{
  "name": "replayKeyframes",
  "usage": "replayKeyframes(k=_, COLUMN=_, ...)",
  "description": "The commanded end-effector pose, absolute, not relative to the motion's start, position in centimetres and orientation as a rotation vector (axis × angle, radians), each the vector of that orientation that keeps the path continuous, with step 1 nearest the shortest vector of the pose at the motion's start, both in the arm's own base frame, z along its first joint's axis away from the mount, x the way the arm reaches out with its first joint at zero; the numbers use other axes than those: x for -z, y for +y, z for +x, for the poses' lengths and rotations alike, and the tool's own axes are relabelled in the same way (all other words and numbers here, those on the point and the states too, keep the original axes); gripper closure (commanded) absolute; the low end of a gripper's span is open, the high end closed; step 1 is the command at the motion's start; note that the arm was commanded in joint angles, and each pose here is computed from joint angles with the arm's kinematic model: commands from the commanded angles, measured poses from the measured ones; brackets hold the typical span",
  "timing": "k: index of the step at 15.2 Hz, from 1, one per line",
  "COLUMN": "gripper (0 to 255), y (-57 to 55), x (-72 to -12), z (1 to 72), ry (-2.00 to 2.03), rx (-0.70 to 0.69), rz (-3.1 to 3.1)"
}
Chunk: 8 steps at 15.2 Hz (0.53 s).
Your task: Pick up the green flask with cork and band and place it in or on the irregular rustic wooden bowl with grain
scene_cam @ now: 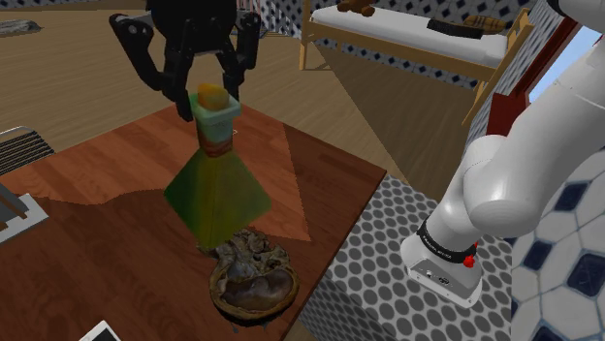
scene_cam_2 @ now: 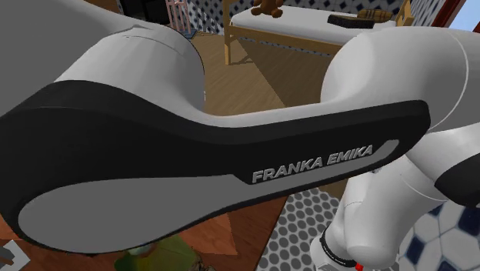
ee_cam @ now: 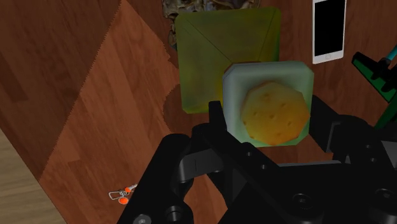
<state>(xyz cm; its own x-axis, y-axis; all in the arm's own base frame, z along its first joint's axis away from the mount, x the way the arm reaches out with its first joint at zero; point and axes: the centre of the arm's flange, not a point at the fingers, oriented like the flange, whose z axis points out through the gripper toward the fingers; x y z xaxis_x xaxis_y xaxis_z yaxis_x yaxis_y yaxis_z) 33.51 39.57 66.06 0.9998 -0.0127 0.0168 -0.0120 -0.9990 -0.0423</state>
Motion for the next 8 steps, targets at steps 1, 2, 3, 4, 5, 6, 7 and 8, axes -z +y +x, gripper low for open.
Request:
replayKeyframes(k=1, gripper=255, y=39.6, x=-65.1, z=33.5, ry=0.019, rx=0.03, rz=-3.097)
replayKeyframes(k=2, gripper=255, y=39.6, x=-64.6, z=33.5, ry=0.019, rx=0.03, rz=-3.097)
replayKeyframes(k=3, gripper=255, y=39.6, x=-64.1, z=33.5, ry=0.019, rx=0.03, rz=-3.097)
replayKeyframes(k=4, gripper=255, y=39.6, x=-63.5, z=33.5, ry=0.019, rx=0.03, rz=-3.097)
replayKeyframes(k=5, gripper=255, y=39.6, x=-63.0, z=33.5, ry=0.019, rx=0.03, rz=-3.097)
replayKeyframes(k=6, gripper=255, y=39.6, x=-62.5, z=33.5, ry=0.019, rx=0.03, rz=-3.097)
replayKeyframes(k=7, gripper=255, y=39.6, x=-61.9, z=33.5, ry=0.019, rx=0.03, rz=-3.097)
replayKeyframes(k=8, gripper=255, y=39.6, x=-61.4, z=33.5, ry=0.019, rx=0.03, rz=-3.097)
